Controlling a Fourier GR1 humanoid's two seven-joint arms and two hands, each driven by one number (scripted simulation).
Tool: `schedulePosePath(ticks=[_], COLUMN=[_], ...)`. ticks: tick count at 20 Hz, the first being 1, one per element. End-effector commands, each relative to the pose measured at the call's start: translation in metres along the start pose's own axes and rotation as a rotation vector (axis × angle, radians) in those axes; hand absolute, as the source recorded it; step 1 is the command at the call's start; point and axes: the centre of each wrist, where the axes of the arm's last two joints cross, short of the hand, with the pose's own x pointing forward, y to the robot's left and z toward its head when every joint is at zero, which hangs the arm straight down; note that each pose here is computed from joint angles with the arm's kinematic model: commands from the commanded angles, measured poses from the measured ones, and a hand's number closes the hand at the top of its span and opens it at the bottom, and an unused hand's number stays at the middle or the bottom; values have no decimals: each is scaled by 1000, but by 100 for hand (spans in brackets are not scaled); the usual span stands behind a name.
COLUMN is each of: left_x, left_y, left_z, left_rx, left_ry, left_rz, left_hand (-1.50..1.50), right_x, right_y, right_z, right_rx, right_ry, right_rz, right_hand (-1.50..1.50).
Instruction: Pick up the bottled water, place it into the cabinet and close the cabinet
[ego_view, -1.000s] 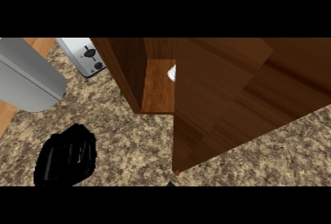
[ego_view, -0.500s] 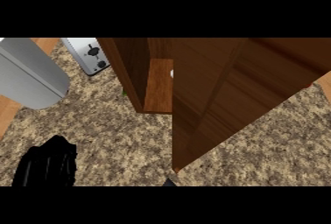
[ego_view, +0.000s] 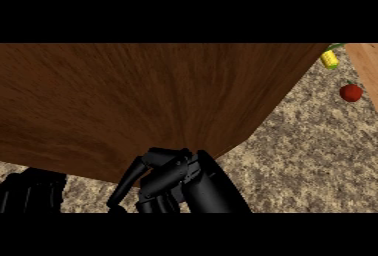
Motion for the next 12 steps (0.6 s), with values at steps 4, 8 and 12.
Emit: schedulePosePath(ticks=[4, 8, 12], left_x=[4, 15, 22], left_y=[22, 32, 34], left_z=[15, 30, 29], left_rx=[-7, 4, 1], left_ry=[21, 16, 2], left_rz=[7, 9, -12], left_hand=[150, 150, 150], right_x=[-20, -45, -84], right_y=[-29, -59, -107], right_z=[-85, -114, -127], right_rx=[-2, 14, 1], right_ry=[110, 151, 142], right_rz=[-135, -139, -122], right_hand=[150, 150, 150])
